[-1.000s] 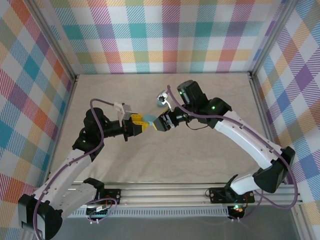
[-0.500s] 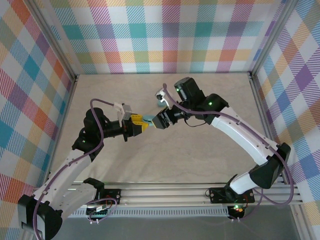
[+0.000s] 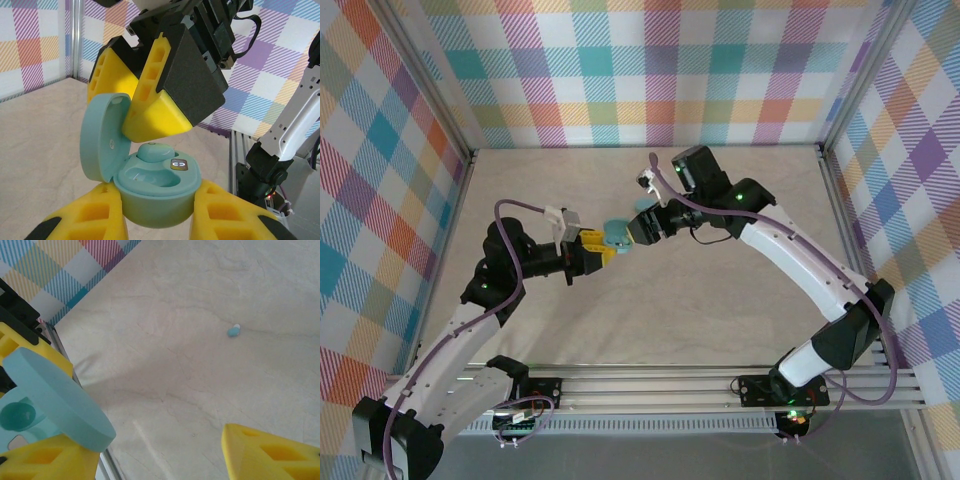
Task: Insert the wireless bluetooth earbuds into the charging case
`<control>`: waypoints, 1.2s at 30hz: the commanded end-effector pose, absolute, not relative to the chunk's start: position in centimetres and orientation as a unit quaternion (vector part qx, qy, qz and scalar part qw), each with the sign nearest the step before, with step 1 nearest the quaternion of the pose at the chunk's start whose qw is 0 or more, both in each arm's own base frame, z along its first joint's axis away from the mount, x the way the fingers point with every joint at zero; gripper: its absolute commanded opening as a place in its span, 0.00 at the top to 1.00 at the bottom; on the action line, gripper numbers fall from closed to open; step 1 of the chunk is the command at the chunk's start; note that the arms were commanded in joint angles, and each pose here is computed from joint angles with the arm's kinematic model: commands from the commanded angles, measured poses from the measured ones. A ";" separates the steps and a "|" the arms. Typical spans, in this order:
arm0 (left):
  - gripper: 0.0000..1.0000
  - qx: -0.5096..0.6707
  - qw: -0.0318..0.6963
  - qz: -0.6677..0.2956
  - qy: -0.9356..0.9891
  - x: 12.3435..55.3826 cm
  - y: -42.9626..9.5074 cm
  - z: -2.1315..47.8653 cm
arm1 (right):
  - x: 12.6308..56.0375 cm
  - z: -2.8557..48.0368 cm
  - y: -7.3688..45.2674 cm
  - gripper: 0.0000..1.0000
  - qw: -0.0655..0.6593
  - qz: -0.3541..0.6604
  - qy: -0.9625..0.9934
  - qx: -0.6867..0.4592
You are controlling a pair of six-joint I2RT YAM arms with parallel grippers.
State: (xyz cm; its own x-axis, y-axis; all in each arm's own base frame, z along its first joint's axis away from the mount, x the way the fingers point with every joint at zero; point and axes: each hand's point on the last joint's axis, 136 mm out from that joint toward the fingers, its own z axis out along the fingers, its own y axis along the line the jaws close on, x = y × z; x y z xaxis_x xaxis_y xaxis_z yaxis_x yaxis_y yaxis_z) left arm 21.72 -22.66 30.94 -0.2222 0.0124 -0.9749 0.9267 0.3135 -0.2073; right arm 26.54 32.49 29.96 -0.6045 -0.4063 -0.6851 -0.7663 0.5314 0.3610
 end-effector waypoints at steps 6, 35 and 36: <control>1.00 0.371 0.506 -0.454 0.633 21.8 -22.9 31.4 | 25.6 32.7 32.4 0.35 0.278 0.363 0.820 -0.344; 1.00 0.345 0.500 -0.438 0.663 23.3 -22.0 30.6 | 34.7 28.9 27.2 0.38 0.236 0.374 0.891 -0.102; 1.00 0.345 0.499 -0.439 0.662 23.2 -22.0 30.6 | 35.5 27.6 27.3 0.39 0.228 0.364 0.898 -0.092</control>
